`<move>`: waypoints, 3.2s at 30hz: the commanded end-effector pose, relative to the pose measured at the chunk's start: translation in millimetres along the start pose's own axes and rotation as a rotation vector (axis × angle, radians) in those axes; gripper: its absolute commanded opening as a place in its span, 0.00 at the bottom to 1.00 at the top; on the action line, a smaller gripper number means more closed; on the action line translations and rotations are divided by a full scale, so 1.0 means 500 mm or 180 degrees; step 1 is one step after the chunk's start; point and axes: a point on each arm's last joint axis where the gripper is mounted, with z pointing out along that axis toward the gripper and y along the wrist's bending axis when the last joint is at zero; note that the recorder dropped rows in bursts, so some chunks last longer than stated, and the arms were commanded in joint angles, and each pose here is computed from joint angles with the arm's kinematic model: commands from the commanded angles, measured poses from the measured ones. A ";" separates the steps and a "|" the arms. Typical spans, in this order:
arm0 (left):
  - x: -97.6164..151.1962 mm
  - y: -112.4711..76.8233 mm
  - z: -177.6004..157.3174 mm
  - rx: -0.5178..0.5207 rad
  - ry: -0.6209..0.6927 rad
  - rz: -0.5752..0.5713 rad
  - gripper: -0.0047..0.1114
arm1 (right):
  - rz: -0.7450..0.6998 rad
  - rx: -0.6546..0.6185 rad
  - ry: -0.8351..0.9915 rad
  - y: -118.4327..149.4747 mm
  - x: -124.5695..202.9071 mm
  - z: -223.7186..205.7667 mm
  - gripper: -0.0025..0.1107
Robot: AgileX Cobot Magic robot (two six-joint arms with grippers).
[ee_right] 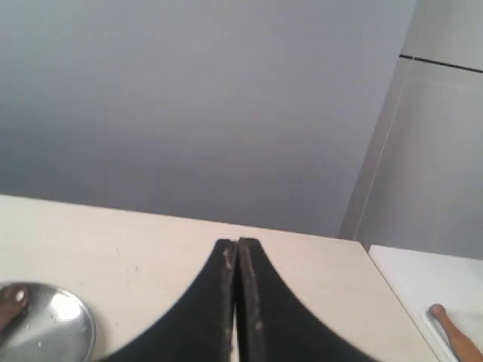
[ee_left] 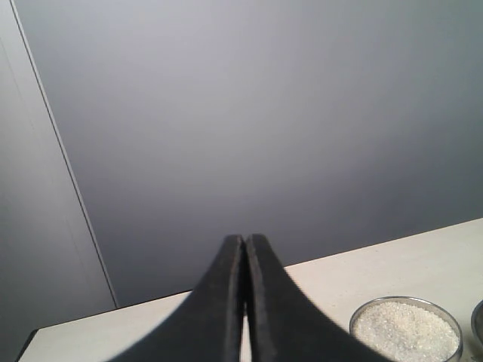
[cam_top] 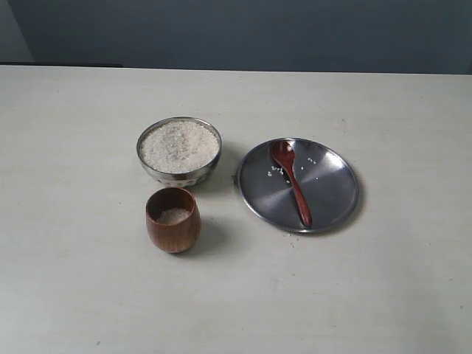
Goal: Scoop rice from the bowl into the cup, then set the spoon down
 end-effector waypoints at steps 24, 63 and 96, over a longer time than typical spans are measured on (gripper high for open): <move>-0.003 0.001 -0.001 -0.0018 -0.0021 0.0003 0.04 | 0.0133 -0.0224 0.0730 0.031 0.126 0.038 0.02; -0.003 0.001 -0.001 -0.0018 -0.0021 0.0003 0.04 | 0.0115 -0.0208 0.0266 0.047 0.195 0.067 0.02; -0.003 0.001 -0.001 -0.0018 -0.0021 0.0003 0.04 | 0.0117 -0.0257 0.0764 0.051 0.224 0.063 0.02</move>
